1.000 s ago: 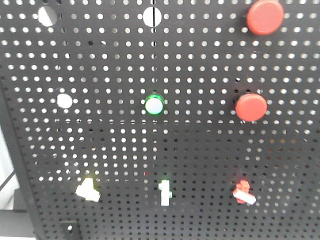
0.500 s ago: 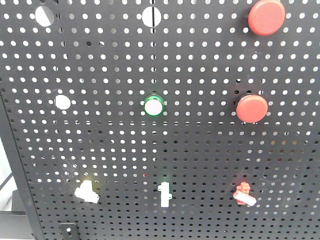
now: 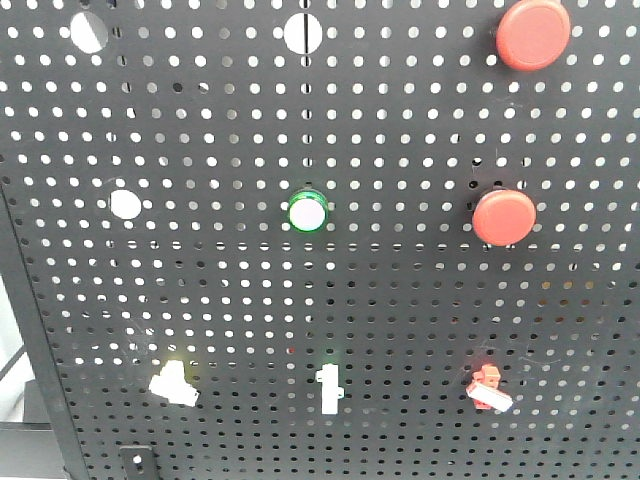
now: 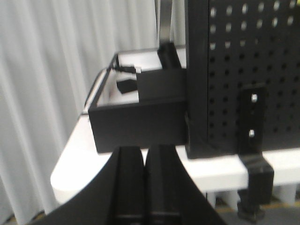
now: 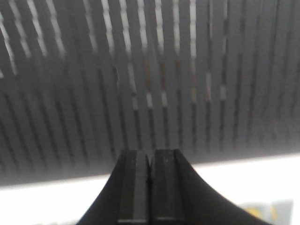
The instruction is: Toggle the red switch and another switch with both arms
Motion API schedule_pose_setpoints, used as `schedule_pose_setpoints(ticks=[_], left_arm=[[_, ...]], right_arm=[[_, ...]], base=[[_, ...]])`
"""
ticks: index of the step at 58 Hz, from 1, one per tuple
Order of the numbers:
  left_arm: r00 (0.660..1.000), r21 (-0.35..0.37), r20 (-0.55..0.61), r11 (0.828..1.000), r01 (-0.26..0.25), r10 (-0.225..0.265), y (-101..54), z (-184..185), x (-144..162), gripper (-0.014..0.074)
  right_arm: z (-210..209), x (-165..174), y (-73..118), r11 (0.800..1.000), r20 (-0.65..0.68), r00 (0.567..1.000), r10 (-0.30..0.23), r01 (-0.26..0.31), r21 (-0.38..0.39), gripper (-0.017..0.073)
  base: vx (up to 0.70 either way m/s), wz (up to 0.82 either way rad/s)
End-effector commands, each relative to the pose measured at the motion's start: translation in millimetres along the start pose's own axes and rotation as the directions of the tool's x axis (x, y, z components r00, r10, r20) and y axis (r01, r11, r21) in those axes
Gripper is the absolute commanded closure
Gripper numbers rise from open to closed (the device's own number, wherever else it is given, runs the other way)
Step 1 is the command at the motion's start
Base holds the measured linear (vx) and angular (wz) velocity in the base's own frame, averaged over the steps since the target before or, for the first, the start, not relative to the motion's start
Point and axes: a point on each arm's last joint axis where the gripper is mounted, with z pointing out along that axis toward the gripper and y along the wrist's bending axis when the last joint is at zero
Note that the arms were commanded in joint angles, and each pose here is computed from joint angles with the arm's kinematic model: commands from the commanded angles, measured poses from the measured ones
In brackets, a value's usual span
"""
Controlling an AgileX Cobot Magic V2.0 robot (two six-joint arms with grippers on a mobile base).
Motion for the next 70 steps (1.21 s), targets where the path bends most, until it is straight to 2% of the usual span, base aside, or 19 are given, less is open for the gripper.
schedule_pose_setpoints(ticks=[1,5,12,14,17,22,26,31,34,41,45,48,53,61,64,67,70], left_arm=[[0.989,-0.009,0.143,1.000,0.026,-0.025,0.8,-1,-8,0.0591],[0.984,-0.009,0.174,0.999,0.036,-0.034,1.0,-2,-10,0.0591],[0.966,-0.014,0.258,0.999,0.039,-0.034,1.8,-4,-18,0.0591],[0.959,-0.011,0.278,0.999,0.053,-0.048,2.0,-4,-20,0.0591],[0.949,0.000,0.302,0.996,0.092,-0.088,2.4,-5,-25,0.0591],[0.924,0.039,0.322,0.978,0.203,-0.205,3.0,-7,-33,0.0591],[0.915,0.052,0.326,0.971,0.234,-0.238,3.6,-9,-42,0.0591],[0.900,0.058,0.368,0.972,0.229,-0.234,4.9,-14,-59,0.0591],[0.888,0.057,0.407,0.976,0.210,-0.215,5.9,-20,-73,0.0591],[0.879,0.033,0.457,0.991,0.133,-0.133,8.6,-30,-114,0.0591],[0.889,0.009,0.450,0.996,0.083,-0.078,10.4,-29,-140,0.0591],[0.902,0.002,0.428,0.998,0.070,-0.064,11.7,-23,-156,0.0591],[0.935,-0.002,0.347,0.997,0.073,-0.068,13.9,-3,-179,0.0591],[0.972,-0.003,0.224,0.997,0.078,-0.075,15.2,34,-191,0.0591],[0.973,0.005,0.206,0.994,0.109,-0.108,15.2,45,-193,0.0591],[0.963,0.021,0.203,0.984,0.179,-0.180,15.0,55,-193,0.0591],[0.940,0.041,0.205,0.962,0.272,-0.274,15.1,61,-193,0.0591]], right_arm=[[-3,-17,2.6,0.999,0.211,0.977,-0.021,0.026,-0.022,0.0566],[-4,-25,4.0,0.999,0.289,0.957,-0.017,0.029,-0.036,0.0566],[-5,-27,4.3,0.999,0.312,0.950,-0.013,0.027,-0.040,0.0566],[-5,-27,4.3,0.999,0.314,0.949,-0.011,0.025,-0.041,0.0566],[-6,-30,4.4,0.999,0.320,0.947,-0.007,0.022,-0.042,0.0566],[-8,-42,5.1,0.999,0.353,0.935,-0.002,0.019,-0.045,0.0566],[-12,-55,5.9,0.999,0.389,0.921,0.008,0.012,-0.050,0.0566],[-17,-72,6.6,0.999,0.404,0.915,0.009,0.011,-0.047,0.0566],[-19,-84,6.8,0.999,0.389,0.921,0.001,0.015,-0.039,0.0566],[-21,-123,7.8,0.999,0.345,0.938,-0.033,0.039,-0.011,0.0566],[-16,-144,8.8,0.999,0.329,0.943,-0.045,0.049,-0.003,0.0566],[-10,-160,9.5,0.999,0.314,0.948,-0.047,0.050,-0.001,0.0566],[7,-181,10.4,0.999,0.259,0.965,-0.044,0.045,0.004,0.0566],[36,-193,10.5,0.997,0.154,0.985,-0.074,0.072,0.018,0.0566],[46,-193,10.8,0.999,0.133,0.990,-0.047,0.046,0.011,0.0566],[52,-192,11.1,1.000,0.119,0.993,-0.006,0.006,0.002,0.0566],[55,-190,11.4,0.999,0.101,0.994,0.045,-0.045,-0.007,0.0566]], base=[[0.00,0.00],[0.00,0.00],[0.00,0.00],[0.00,0.00],[0.00,0.00],[0.00,0.00],[0.00,0.00],[0.00,0.00],[0.00,0.00],[0.00,0.00],[0.00,0.00],[0.00,0.00],[0.00,0.00],[0.00,0.00],[0.00,0.00],[0.00,0.00],[0.00,0.00]])
